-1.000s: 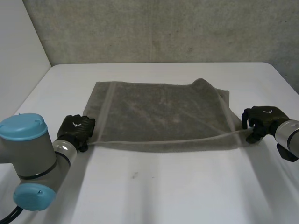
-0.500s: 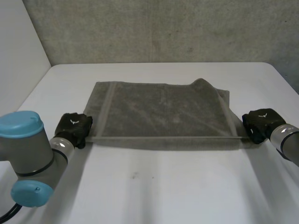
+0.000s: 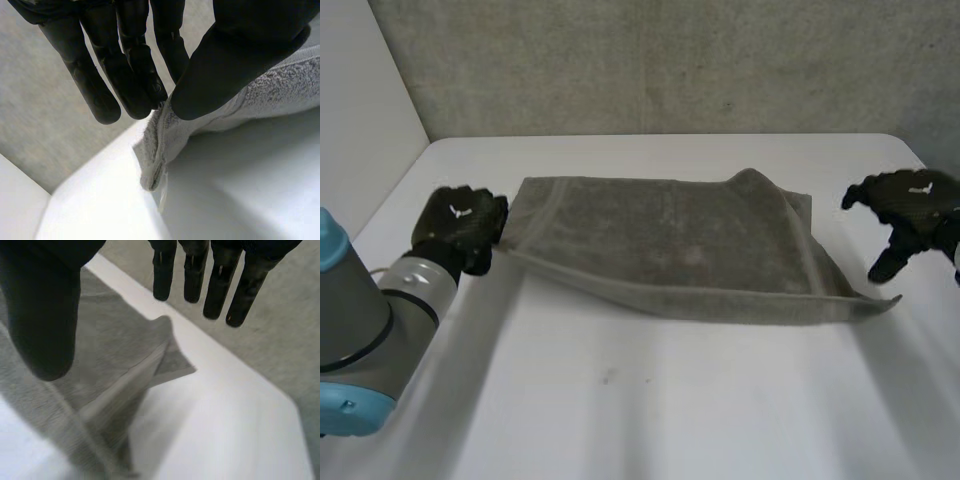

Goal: Fold the towel.

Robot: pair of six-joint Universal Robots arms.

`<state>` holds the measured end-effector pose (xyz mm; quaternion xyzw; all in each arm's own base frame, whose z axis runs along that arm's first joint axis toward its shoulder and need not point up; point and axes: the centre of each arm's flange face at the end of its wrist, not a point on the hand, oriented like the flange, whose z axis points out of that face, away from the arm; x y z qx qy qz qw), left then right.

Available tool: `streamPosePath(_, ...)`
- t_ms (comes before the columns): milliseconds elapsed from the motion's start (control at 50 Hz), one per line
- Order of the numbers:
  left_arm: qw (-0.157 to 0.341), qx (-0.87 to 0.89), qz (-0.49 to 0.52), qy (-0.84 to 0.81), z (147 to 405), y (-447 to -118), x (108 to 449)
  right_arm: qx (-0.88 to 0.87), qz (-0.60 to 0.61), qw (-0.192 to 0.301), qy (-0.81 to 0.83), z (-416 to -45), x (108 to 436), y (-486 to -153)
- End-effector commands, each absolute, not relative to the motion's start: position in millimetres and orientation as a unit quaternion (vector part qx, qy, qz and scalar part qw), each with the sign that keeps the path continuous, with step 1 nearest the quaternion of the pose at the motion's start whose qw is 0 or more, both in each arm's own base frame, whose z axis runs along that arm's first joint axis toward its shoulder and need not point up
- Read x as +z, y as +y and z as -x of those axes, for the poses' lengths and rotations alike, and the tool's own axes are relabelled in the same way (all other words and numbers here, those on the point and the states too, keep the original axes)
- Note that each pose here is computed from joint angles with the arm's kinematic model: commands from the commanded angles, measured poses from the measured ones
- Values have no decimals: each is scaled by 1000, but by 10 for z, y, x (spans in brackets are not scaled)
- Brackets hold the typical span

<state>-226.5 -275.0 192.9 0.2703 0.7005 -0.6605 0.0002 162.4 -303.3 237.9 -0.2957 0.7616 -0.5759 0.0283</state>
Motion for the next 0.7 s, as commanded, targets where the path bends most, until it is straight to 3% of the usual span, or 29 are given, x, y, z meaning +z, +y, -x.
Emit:
streamPosePath(20,0,-641,-274,717,2255,-2762,1758,-529,282,53,799,-1642,2052,-2981)
streamPosePath(160,4,-642,-267,718,2209,-2798,1773,-504,252,80,822,-1628,1819,-2922)
streamPosePath(400,5,-639,-268,721,2205,-2803,1743,-514,269,61,812,-1641,1404,-3116)
streamPosePath(520,5,-639,-268,721,2205,-2805,1744,-497,283,26,820,-1593,1245,-3192)
streamPosePath(660,6,-641,-268,719,2206,-2794,1774,-519,288,3,805,-1563,1436,-3237)
streamPosePath(700,6,-642,-270,717,2215,-2788,1787,-568,281,-12,774,-1554,1876,-3210)
